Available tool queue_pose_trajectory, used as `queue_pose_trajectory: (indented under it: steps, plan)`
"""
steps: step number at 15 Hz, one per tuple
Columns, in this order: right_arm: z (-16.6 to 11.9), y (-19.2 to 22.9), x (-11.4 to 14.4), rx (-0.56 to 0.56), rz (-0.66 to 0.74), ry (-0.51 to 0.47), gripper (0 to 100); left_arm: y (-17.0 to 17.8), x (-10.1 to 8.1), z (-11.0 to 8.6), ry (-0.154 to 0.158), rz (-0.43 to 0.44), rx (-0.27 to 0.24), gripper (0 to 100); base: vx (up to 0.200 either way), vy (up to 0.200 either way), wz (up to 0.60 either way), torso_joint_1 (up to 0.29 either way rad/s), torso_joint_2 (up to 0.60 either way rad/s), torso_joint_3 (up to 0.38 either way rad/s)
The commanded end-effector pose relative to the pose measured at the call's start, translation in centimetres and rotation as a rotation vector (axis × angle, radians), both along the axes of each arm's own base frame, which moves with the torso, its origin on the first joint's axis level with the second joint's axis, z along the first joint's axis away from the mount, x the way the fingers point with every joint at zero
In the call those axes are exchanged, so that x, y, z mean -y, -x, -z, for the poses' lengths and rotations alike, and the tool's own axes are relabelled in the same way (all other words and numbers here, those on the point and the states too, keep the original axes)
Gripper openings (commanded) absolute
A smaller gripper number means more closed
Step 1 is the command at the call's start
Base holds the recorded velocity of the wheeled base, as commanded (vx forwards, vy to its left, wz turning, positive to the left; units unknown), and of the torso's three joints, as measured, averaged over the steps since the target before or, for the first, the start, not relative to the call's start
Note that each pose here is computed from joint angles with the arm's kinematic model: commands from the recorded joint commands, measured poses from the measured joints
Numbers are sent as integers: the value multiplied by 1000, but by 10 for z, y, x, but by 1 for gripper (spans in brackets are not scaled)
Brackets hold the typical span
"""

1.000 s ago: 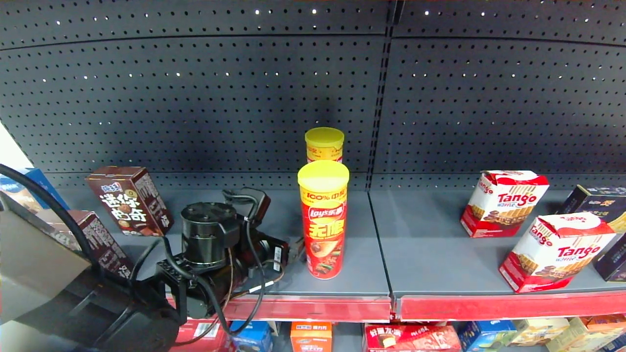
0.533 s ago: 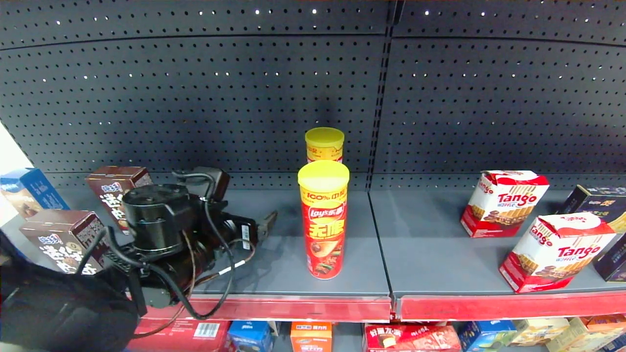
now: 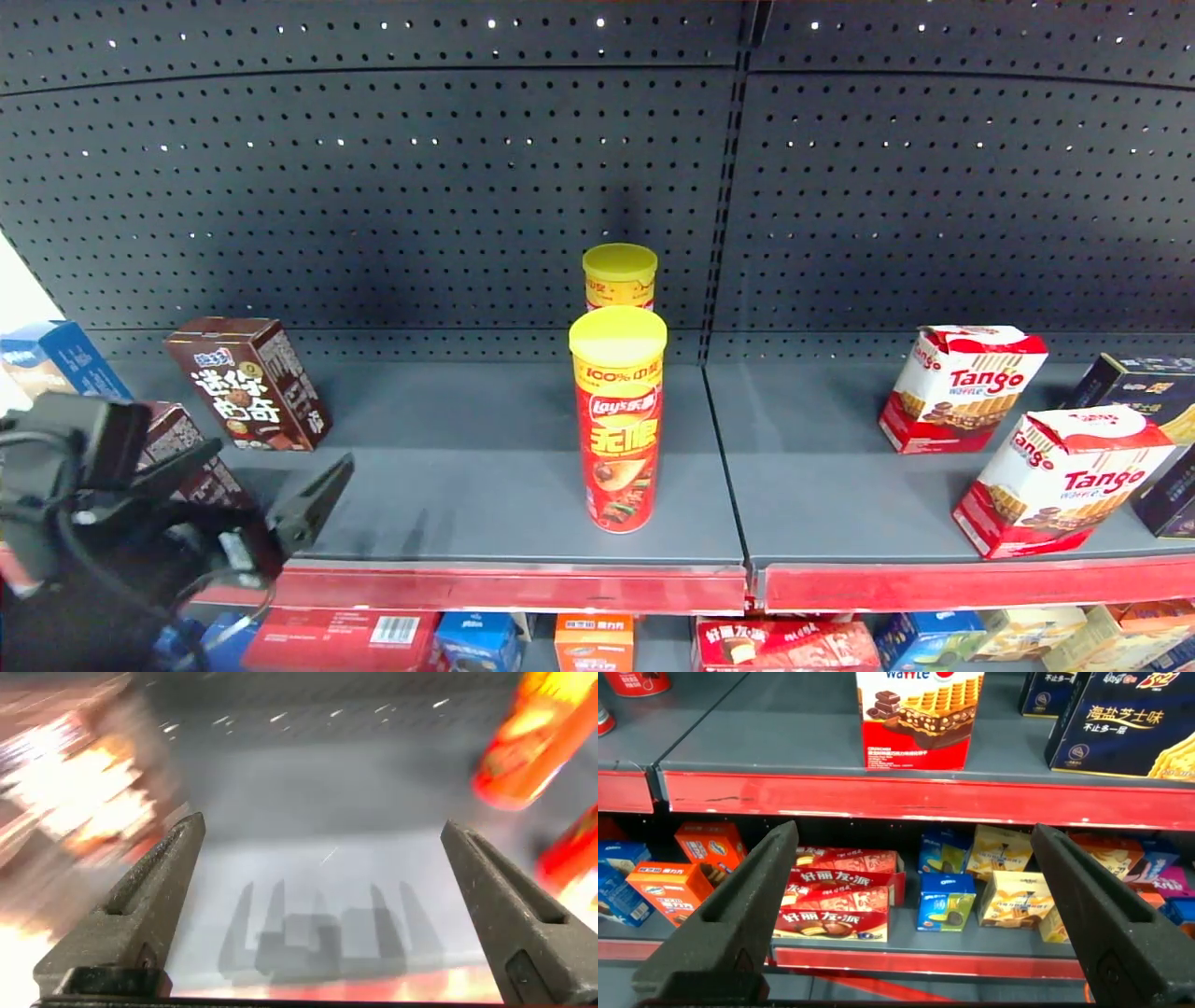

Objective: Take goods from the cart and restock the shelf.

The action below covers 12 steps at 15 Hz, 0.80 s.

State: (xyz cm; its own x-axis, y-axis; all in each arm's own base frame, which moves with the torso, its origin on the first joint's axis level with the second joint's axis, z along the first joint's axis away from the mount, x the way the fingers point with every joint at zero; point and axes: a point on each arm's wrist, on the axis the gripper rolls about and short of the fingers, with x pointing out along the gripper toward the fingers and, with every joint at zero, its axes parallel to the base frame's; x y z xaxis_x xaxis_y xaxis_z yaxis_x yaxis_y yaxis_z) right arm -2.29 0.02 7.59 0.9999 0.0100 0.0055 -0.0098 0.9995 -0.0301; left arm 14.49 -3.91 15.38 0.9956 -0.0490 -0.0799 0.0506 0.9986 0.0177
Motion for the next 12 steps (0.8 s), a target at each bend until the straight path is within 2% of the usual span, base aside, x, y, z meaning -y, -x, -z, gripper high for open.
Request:
queue_pose_trajectory:
  steps: [1, 3, 6, 8, 9, 10, 11, 12]
  plan:
    - [0, 0, 0, 1, -1, -1, 100, 54, -27, 10, 38, -106, 58, 100, 0, 0, 0, 0, 0, 0]
    - [0, 0, 0, 1, -1, 4, 100, 64, -31, 12, 45, -132, 48, 100, 0, 0, 0, 0, 0, 0]
    - [0, 0, 0, 1, -2, 4, 100, 90, -38, 19, 38, -177, 43, 100, 0, 0, 0, 0, 0, 0]
    - [0, 0, 0, 1, -1, 4, 100, 121, -42, 42, 15, -210, -35, 100, 0, 0, 0, 0, 0, 0]
    - [0, 0, 0, -1, -1, 5, 100, 136, -44, 56, -8, -207, -68, 100, 0, 0, 0, 0, 0, 0]
    - [0, 0, 0, 1, -1, 5, 100, 157, -46, 72, -13, -180, -62, 100, 0, 0, 0, 0, 0, 0]
    - [0, 0, 0, 1, -2, 7, 100, 163, -45, 69, -5, -111, -33, 100, 0, 0, 0, 0, 0, 0]
    - [0, 0, 0, 1, -2, 7, 100, 163, -45, 70, -10, -84, -34, 100, 0, 0, 0, 0, 0, 0]
